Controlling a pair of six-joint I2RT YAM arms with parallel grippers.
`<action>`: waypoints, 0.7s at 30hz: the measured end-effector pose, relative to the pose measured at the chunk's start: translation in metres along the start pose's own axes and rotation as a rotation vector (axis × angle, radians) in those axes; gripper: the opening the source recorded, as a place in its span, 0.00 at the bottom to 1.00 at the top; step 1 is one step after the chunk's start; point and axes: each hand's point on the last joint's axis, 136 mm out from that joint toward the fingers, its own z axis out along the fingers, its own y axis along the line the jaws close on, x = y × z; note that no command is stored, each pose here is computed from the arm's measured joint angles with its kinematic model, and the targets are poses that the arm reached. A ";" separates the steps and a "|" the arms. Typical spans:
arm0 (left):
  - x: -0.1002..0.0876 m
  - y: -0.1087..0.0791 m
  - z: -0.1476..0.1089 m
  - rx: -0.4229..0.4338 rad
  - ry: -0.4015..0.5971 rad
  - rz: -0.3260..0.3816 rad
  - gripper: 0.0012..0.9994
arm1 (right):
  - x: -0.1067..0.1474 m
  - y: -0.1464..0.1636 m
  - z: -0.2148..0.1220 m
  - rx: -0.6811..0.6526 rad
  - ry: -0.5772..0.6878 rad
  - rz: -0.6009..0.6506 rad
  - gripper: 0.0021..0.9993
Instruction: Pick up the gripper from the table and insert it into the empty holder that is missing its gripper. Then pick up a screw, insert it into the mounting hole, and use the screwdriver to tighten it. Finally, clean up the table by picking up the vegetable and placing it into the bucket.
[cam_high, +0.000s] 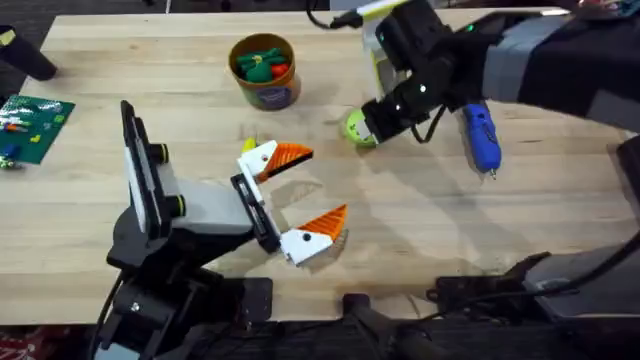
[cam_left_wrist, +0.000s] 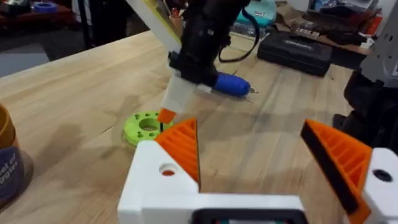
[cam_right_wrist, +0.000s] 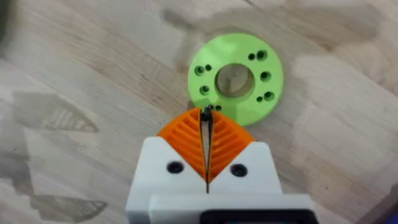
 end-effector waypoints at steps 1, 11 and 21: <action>0.000 0.000 0.000 0.000 0.000 0.000 0.99 | -0.003 0.000 -0.004 0.000 0.000 0.000 0.01; 0.000 0.000 0.000 0.000 0.000 0.000 0.99 | -0.025 0.006 -0.049 -0.004 -0.026 0.001 0.01; 0.000 0.000 0.000 0.000 0.000 0.000 0.99 | -0.048 0.029 -0.103 -0.027 -0.126 -0.050 0.01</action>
